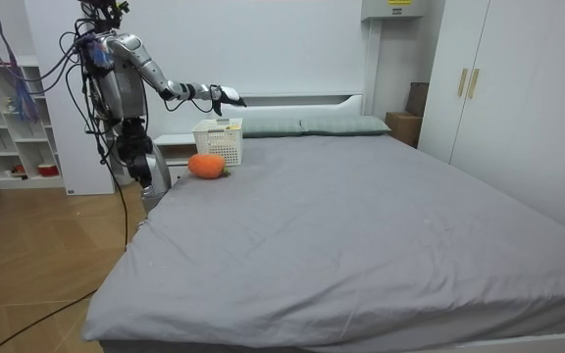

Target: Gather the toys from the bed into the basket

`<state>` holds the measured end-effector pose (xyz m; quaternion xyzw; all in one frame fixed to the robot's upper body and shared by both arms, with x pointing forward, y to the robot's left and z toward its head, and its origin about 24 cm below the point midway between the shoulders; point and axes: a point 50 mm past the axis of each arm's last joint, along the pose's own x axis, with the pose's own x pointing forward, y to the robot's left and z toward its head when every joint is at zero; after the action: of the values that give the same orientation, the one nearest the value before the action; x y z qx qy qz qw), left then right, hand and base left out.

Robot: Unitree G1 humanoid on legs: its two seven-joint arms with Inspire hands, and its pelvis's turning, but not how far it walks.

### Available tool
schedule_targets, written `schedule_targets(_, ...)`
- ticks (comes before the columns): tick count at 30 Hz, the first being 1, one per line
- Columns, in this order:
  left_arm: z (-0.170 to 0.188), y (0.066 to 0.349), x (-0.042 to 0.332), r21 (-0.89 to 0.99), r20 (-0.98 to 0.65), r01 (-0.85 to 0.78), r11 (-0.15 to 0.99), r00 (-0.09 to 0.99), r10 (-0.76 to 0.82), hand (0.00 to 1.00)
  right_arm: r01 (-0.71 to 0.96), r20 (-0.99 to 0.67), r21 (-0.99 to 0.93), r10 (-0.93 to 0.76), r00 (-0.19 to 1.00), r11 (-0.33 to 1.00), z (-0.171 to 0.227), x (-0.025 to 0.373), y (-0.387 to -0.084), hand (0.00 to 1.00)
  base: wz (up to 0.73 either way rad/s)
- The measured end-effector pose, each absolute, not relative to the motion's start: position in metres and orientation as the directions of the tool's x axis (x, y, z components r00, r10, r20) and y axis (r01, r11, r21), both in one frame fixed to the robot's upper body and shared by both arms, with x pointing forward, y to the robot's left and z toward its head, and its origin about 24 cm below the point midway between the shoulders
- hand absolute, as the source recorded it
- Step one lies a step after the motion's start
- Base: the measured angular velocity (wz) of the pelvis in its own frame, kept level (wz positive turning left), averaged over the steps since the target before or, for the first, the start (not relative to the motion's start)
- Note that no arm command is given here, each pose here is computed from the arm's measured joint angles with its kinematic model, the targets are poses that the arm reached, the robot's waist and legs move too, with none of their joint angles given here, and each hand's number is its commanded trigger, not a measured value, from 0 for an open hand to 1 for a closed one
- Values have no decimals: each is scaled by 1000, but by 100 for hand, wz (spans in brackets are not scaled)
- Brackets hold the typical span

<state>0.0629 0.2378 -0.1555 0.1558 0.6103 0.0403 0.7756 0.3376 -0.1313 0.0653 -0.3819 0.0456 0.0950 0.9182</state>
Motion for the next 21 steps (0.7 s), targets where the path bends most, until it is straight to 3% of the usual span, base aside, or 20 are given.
schedule_targets(14, -156, 238, 61, 304, -930, 124, 944, 253, 266, 0, -231, -169, -578, 162, 972, 782, 65, 337, -130, 0, -8)
schedule_targets(21, -158, 238, 47, 314, -933, 122, 942, 224, 282, 0, -156, -186, -417, 84, 979, 895, 42, 320, -153, 0, -11)
